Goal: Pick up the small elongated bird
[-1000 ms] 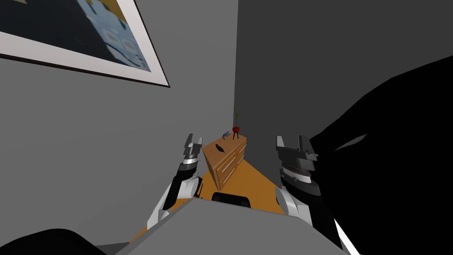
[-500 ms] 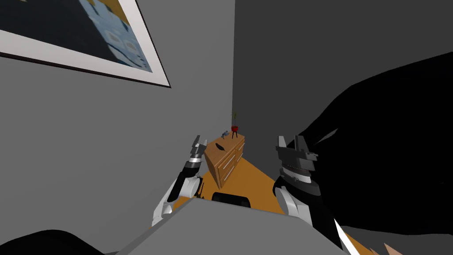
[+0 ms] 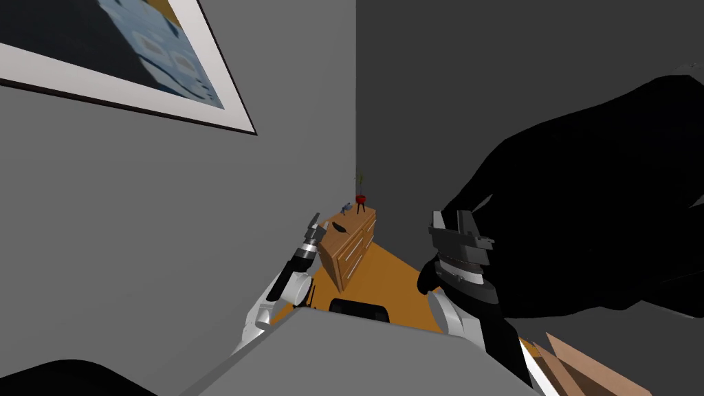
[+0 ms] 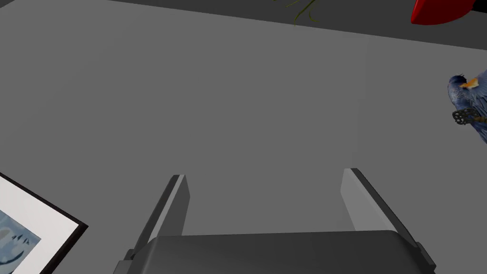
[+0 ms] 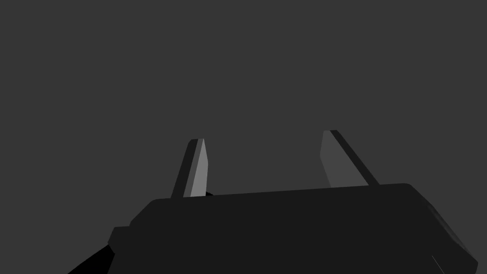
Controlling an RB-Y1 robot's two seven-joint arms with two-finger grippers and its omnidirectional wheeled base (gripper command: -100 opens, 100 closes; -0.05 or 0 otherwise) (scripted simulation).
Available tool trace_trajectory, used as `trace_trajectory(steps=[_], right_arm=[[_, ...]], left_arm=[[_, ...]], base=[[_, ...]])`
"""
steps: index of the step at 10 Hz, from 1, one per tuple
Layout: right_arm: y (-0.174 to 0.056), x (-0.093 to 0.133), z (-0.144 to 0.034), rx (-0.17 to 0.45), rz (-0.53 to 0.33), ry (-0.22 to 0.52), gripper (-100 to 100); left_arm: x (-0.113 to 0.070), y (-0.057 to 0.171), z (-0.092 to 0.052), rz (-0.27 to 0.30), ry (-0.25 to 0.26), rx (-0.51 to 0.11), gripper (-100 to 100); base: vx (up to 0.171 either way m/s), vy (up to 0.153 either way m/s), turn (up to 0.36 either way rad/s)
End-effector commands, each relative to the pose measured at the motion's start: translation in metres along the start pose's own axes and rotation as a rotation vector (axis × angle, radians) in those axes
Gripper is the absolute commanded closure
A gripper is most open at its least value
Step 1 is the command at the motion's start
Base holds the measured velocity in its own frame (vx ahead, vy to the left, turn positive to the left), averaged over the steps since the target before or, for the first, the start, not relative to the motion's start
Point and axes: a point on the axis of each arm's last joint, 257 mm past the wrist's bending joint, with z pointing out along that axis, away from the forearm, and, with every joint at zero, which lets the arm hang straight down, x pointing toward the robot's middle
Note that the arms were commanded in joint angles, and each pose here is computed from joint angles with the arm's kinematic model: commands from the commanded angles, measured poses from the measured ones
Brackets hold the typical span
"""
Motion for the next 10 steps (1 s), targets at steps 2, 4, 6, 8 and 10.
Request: trace_trajectory(steps=[2, 4, 6, 8, 10], right_arm=[[0.000, 0.000, 0.000, 0.000, 0.000, 0.000, 0], [0.000, 0.000, 0.000, 0.000, 0.000, 0.000, 0], [0.000, 0.000, 0.000, 0.000, 0.000, 0.000, 0], [0.000, 0.000, 0.000, 0.000, 0.000, 0.000, 0], [0.000, 0.000, 0.000, 0.000, 0.000, 0.000, 0]], left_arm=[[0.002, 0.010, 0.000, -0.011, 0.011, -0.036, -100], [0.002, 0.010, 0.000, -0.011, 0.011, -0.036, -100], [0.002, 0.010, 0.000, -0.011, 0.011, -0.036, -100], [0.002, 0.010, 0.000, -0.011, 0.011, -0.036, -100], [-0.008, 0.026, 0.000, 0.045, 0.021, -0.097, -100]], base=[[-0.029, 0.023, -0.094], [0.012, -0.010, 0.040], [-0.002, 0.002, -0.008], [0.008, -0.007, 0.028], [-0.021, -0.018, -0.084]])
